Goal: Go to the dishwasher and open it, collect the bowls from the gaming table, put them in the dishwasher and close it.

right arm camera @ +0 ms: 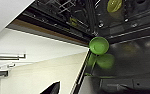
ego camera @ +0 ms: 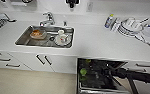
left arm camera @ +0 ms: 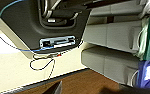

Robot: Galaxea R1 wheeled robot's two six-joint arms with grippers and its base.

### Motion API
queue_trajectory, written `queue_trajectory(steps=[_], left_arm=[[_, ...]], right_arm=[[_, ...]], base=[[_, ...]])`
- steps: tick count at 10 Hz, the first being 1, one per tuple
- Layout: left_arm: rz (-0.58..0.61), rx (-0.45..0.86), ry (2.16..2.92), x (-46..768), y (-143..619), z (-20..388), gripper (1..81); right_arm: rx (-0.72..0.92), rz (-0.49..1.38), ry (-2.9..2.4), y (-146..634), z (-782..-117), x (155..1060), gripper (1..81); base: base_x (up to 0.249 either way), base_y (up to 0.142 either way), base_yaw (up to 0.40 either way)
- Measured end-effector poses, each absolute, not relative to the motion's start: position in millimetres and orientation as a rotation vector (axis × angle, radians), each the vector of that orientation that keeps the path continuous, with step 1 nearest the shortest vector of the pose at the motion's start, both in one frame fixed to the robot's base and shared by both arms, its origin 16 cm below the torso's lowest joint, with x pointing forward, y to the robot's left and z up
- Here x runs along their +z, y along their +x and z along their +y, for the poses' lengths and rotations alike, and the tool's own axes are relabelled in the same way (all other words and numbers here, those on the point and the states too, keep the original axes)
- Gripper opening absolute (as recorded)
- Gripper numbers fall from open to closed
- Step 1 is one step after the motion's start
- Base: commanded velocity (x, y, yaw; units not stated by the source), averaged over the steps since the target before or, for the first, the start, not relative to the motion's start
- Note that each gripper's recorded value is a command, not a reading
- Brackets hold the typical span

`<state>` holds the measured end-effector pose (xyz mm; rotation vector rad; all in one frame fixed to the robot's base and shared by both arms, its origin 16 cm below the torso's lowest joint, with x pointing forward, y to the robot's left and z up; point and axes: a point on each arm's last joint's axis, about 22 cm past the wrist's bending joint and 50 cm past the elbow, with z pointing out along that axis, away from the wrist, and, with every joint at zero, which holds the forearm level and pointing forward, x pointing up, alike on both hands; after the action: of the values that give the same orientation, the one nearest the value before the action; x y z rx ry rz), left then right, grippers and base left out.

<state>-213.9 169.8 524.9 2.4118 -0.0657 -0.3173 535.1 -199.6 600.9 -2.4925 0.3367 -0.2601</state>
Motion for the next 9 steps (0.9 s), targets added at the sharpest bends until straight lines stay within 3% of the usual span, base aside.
queue_trajectory(steps=[3,6,9], left_arm=[[-0.034,-0.321,2.41,524.1,-213.9,158.6,81.1],[0.073,-0.35,2.522,500.5,-210.9,183.8,81.1],[0.125,-0.329,2.564,481.0,-192.9,179.6,81.1]], right_arm=[[-0.26,0.363,-2.492,529.2,-227.8,619.3,81.1],[-0.257,0.445,-2.617,500.2,-333.3,647.3,81.1],[-0.003,0.458,-2.725,379.4,-371.8,625.0,81.1]], base=[[0.0,0.0,0.0],[0.0,0.0,0.0],[0.0,0.0,0.0]])
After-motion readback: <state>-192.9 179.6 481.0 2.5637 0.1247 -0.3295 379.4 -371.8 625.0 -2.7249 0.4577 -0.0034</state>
